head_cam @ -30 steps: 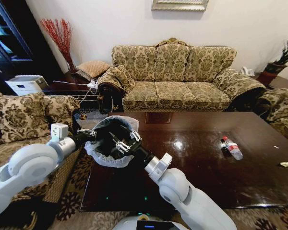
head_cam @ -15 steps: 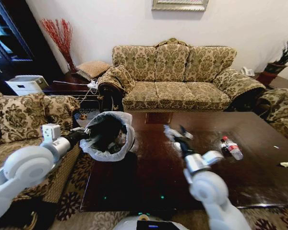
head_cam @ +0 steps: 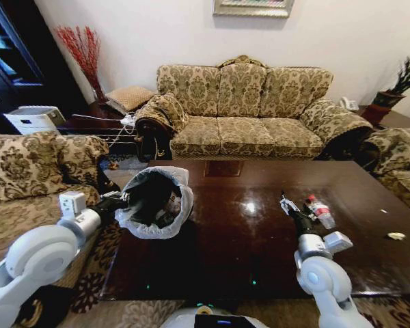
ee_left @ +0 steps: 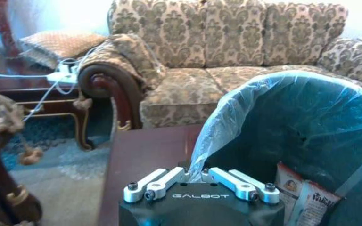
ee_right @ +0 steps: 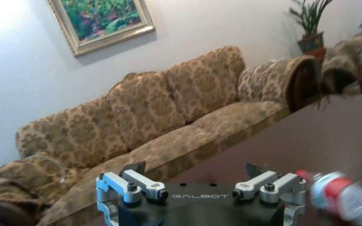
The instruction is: Move to the front of the table and place the trash on the table into the trash bin.
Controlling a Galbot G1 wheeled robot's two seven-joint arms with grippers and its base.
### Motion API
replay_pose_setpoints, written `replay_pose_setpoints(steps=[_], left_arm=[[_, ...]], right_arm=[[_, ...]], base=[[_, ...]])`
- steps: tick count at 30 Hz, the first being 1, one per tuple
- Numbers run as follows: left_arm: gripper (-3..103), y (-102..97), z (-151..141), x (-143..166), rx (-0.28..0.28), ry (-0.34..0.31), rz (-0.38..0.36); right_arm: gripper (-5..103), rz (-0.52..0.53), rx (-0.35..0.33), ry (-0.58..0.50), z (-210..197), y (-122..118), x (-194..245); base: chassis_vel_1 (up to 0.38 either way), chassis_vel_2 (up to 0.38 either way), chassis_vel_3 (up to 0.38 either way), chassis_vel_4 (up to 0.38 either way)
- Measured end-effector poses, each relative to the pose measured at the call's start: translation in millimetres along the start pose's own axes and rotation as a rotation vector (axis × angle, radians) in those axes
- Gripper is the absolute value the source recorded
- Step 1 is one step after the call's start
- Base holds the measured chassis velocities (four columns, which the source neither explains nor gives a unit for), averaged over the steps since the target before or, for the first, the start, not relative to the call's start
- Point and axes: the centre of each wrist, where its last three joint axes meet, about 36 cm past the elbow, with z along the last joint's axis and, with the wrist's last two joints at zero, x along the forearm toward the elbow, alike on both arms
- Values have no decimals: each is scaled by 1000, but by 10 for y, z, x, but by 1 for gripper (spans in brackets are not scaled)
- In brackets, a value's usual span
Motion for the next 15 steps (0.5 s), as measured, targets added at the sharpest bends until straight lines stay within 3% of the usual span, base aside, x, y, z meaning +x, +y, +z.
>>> replay_pose_setpoints(steps=[10, 15], left_arm=[[2, -5, -11, 76, -5, -6, -10], [2, -9, -54, 95, -22, -14, -8]], right_arm=[[100, 62, 70, -57, 244, -141, -66], [100, 116, 154, -76, 596, -429, -222]], base=[[-317, -331, 324, 309], [-317, -313, 312, 304]])
